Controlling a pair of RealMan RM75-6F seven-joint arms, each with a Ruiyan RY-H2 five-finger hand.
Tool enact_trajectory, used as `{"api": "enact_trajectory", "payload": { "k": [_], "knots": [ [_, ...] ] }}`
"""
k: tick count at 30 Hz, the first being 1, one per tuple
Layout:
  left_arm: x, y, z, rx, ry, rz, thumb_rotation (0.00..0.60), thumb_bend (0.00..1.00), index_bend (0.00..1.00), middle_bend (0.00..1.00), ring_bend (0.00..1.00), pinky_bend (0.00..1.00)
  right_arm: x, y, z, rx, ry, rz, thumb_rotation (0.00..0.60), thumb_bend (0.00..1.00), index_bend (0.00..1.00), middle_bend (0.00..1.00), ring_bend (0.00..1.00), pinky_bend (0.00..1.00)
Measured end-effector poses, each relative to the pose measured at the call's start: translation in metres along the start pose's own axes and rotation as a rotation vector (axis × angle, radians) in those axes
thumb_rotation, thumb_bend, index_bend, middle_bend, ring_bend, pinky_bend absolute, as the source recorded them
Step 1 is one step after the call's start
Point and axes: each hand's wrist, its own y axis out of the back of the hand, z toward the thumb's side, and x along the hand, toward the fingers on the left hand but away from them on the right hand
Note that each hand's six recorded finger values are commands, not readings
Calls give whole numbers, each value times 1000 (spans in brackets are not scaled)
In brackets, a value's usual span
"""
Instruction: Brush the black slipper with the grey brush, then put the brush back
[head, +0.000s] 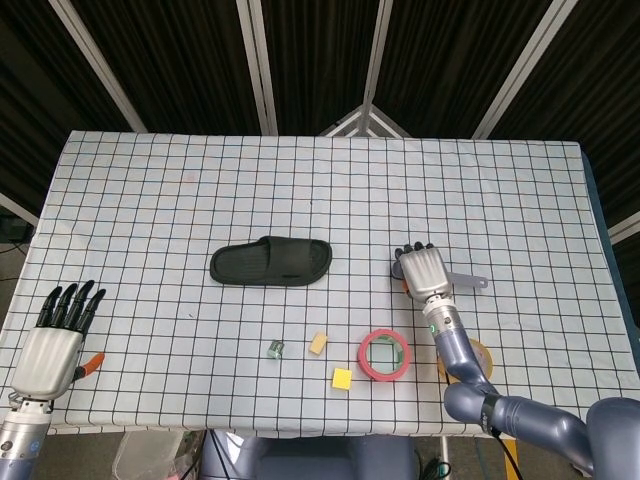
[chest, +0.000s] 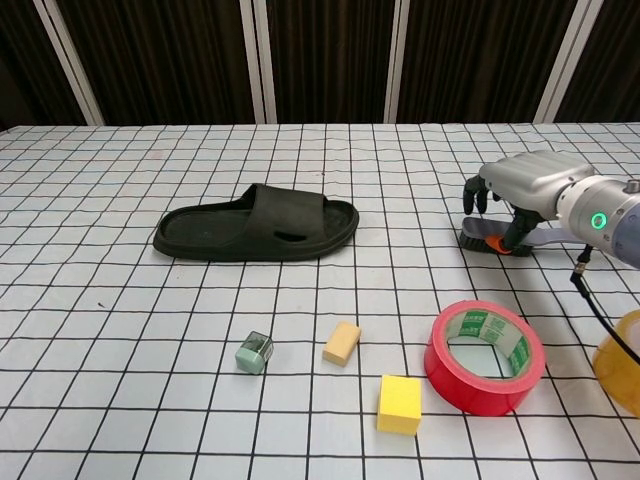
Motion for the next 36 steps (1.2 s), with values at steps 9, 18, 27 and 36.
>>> {"api": "enact_trajectory", "payload": {
  "k": [9, 18, 27, 36],
  "knots": [
    [1, -1, 1, 1, -1, -7, 600, 64, 0, 0, 0, 27, 0, -3, -5, -6, -8, 10, 600, 426, 364, 350, 285, 354],
    [0, -1, 2, -1, -4, -9, 600, 64, 0, 0, 0, 27, 0, -3, -8, -9, -15, 7, 600, 426, 427, 407, 344, 416],
    [-1, 0, 2, -1, -4, -8, 600, 64, 0, 0, 0, 27, 0, -5, -9, -8, -19, 14, 600, 426, 440, 421, 352, 417],
    [-1, 0, 2, 1, -5, -8, 600, 64, 0, 0, 0, 27, -1, -8, -10, -13, -20, 6, 600, 427, 588, 538, 484, 542]
  ]
}}
